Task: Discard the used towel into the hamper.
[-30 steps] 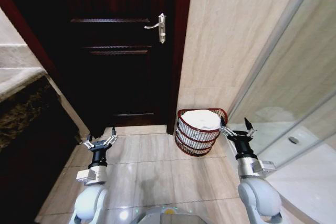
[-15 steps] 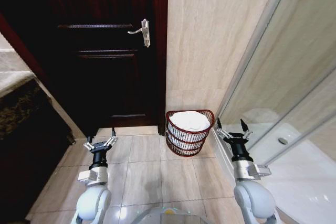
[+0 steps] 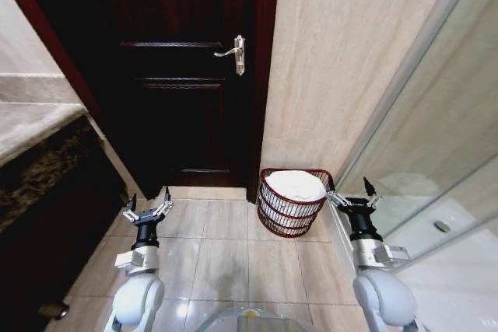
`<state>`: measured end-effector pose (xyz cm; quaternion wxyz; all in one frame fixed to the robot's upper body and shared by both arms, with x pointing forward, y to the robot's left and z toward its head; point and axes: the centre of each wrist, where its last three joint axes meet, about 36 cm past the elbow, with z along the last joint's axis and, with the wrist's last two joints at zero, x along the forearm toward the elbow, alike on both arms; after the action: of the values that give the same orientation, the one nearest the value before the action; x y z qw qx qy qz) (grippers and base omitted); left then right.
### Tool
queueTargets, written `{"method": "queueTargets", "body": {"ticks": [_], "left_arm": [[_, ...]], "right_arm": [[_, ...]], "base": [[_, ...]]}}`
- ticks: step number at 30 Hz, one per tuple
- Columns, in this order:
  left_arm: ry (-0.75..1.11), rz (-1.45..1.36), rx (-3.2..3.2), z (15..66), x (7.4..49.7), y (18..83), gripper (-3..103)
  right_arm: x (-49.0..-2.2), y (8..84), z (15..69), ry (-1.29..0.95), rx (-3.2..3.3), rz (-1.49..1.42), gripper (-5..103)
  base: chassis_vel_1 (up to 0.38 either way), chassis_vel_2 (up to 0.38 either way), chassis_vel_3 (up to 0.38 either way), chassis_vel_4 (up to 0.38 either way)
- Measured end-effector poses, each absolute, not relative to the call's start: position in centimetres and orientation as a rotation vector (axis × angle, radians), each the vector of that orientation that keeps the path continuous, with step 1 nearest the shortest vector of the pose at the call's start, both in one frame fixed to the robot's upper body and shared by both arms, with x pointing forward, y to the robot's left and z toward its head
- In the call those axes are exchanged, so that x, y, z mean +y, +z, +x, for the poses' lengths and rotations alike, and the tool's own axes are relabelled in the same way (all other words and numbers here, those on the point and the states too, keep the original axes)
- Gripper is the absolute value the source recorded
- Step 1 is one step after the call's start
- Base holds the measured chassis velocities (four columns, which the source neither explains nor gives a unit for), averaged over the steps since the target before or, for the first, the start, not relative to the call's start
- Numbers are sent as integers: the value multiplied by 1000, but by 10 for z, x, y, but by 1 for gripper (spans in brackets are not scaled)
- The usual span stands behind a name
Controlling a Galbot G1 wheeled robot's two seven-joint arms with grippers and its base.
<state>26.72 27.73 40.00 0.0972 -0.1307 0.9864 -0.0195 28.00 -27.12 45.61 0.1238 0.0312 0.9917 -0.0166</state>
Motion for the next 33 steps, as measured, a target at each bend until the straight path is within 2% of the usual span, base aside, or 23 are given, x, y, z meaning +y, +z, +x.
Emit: {"method": "queueTargets", "body": {"ticks": [33], "left_arm": [[-50, -394, 2911, 273, 276, 405, 100]], "right_arm": [[-275, 454, 277, -39, 2889, 111, 100]], "base": [[0, 0, 0, 0]]}}
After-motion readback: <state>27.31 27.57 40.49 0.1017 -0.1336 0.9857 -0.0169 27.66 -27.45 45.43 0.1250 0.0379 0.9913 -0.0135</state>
